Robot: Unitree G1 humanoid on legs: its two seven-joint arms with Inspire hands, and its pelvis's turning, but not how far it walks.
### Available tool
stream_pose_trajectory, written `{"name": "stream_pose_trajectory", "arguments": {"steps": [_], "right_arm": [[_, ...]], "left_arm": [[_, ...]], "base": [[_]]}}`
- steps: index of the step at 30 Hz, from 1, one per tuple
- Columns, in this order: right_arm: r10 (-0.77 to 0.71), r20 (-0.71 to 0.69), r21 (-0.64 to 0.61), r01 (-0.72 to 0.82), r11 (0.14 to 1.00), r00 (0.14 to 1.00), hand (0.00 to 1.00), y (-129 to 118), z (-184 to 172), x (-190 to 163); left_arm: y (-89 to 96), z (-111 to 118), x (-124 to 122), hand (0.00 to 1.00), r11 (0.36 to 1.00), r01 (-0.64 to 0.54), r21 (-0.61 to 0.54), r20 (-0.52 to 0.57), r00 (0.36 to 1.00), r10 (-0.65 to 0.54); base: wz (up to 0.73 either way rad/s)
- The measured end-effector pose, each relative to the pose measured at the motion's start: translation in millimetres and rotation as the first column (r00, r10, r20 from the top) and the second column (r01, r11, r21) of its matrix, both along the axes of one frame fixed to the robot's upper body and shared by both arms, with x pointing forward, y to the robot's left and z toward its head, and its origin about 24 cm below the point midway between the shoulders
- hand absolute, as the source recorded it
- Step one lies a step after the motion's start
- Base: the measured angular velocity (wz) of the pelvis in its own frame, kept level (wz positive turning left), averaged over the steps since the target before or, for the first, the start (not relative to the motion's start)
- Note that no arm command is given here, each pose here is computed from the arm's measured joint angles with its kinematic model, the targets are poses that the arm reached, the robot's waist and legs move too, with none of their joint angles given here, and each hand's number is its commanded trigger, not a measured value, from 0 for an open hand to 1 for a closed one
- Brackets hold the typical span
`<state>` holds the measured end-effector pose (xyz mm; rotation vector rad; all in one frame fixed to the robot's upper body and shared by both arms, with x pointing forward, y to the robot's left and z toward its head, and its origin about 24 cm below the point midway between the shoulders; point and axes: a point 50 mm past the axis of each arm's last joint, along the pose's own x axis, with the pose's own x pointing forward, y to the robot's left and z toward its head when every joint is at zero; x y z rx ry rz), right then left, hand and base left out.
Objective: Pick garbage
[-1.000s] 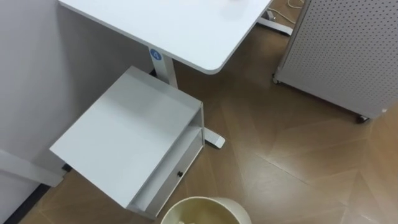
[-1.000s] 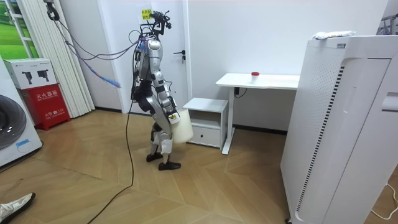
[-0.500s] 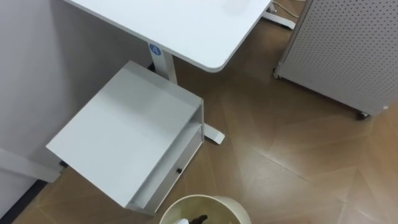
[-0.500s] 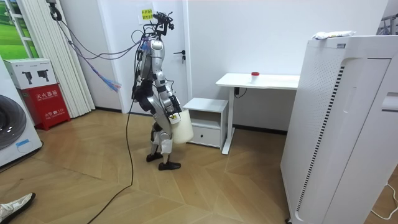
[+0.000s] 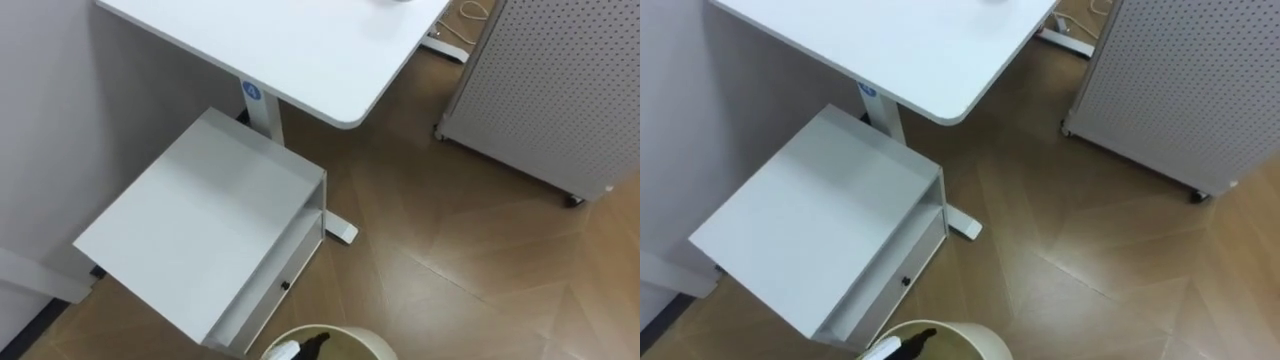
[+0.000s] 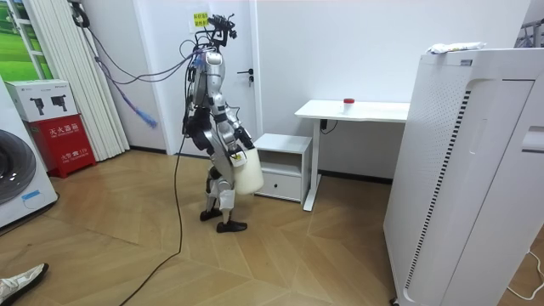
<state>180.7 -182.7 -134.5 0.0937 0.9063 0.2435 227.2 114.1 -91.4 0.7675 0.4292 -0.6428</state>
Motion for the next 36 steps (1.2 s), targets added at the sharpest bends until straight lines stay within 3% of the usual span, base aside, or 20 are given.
{"name": "stream_pose_trajectory", "arguments": {"steps": [5, 9, 16, 24, 31, 36], "right_arm": [[-0.011, -0.005, -0.003, 0.011, 1.000, 1.000, 1.00, -6, -1, -5], [-0.044, 0.001, 0.008, 0.044, 0.999, 0.999, 1.00, -13, -1, -11], [-0.154, -0.013, 0.004, 0.154, 0.988, 0.988, 1.00, -28, -7, -38], [-0.149, -0.057, -0.001, 0.149, 0.989, 0.987, 1.00, -29, -12, -52], [-0.161, -0.076, -0.011, 0.161, 0.987, 0.984, 1.00, -32, -13, -58], [-0.152, -0.075, -0.023, 0.150, 0.988, 0.986, 1.00, -32, -14, -58]], "left_arm": [[-2.3, 9, 4, 0.00, 1.000, -0.003, -0.028, 0.055, 0.998, 0.005], [-10.7, 32, 10, 0.00, 0.992, 0.003, -0.128, 0.173, 0.985, 0.019], [-1.2, 67, 23, 0.00, 0.950, -0.100, -0.295, 0.323, 0.926, 0.197], [28.0, 76, 14, 0.00, 0.923, -0.209, -0.323, 0.391, 0.858, 0.332], [21.6, 103, 19, 0.00, 0.869, -0.193, -0.455, 0.439, 0.801, 0.408], [24.7, 104, 19, 0.00, 0.871, -0.195, -0.451, 0.444, 0.798, 0.408]], "base": [[-0.03], [0.00], [-0.02], [-0.40], [-0.22], [-0.11]]}}
